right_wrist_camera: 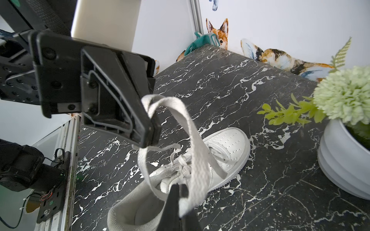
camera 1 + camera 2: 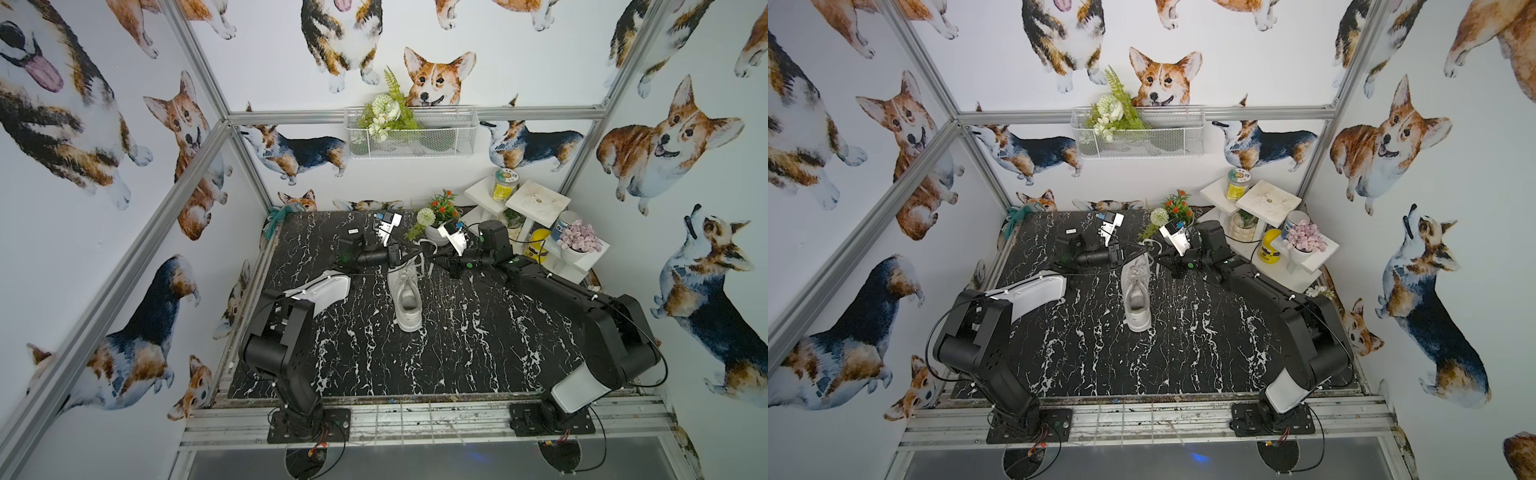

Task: Tie the shoes
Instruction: Cross the shoelace with the shoelace.

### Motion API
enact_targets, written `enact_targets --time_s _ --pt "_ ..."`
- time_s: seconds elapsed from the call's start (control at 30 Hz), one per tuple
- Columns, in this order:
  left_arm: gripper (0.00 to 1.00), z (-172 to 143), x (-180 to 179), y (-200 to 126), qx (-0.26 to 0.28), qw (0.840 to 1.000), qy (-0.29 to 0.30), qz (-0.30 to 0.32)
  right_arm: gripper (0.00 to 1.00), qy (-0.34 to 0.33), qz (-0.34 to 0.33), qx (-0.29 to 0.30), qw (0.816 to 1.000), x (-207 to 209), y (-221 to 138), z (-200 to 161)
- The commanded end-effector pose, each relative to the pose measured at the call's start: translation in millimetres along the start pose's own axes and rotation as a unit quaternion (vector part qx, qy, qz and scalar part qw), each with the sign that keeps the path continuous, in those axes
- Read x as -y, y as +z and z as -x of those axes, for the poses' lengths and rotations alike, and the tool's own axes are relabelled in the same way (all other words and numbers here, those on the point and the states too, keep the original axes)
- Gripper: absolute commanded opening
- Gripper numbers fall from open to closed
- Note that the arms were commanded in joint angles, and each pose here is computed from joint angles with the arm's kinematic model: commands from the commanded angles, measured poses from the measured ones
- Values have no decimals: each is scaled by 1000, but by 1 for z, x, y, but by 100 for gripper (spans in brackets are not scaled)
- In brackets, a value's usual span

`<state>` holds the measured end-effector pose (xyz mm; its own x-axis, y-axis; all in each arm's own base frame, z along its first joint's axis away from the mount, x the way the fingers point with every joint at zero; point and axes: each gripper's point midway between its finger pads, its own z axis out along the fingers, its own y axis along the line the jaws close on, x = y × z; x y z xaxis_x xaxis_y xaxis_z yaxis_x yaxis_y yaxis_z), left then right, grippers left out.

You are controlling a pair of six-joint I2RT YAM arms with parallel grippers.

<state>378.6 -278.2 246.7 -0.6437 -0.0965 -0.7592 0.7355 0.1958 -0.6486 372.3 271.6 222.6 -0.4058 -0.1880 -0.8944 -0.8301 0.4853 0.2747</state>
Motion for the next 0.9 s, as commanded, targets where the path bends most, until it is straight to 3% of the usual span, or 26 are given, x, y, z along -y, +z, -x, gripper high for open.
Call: enact_targets --time_s 0.0,0.67,0.87 --pt "3 8 2 1 9 1000 15 -3 0 0 6 0 1000 -10 -4 6" --pt "3 7 -4 3 7 1000 10 0 0 -31 66 22 997 -87 -5 45" --pt "3 9 0 2 9 1000 14 -2 0 -47 53 36 997 -85 0 52"
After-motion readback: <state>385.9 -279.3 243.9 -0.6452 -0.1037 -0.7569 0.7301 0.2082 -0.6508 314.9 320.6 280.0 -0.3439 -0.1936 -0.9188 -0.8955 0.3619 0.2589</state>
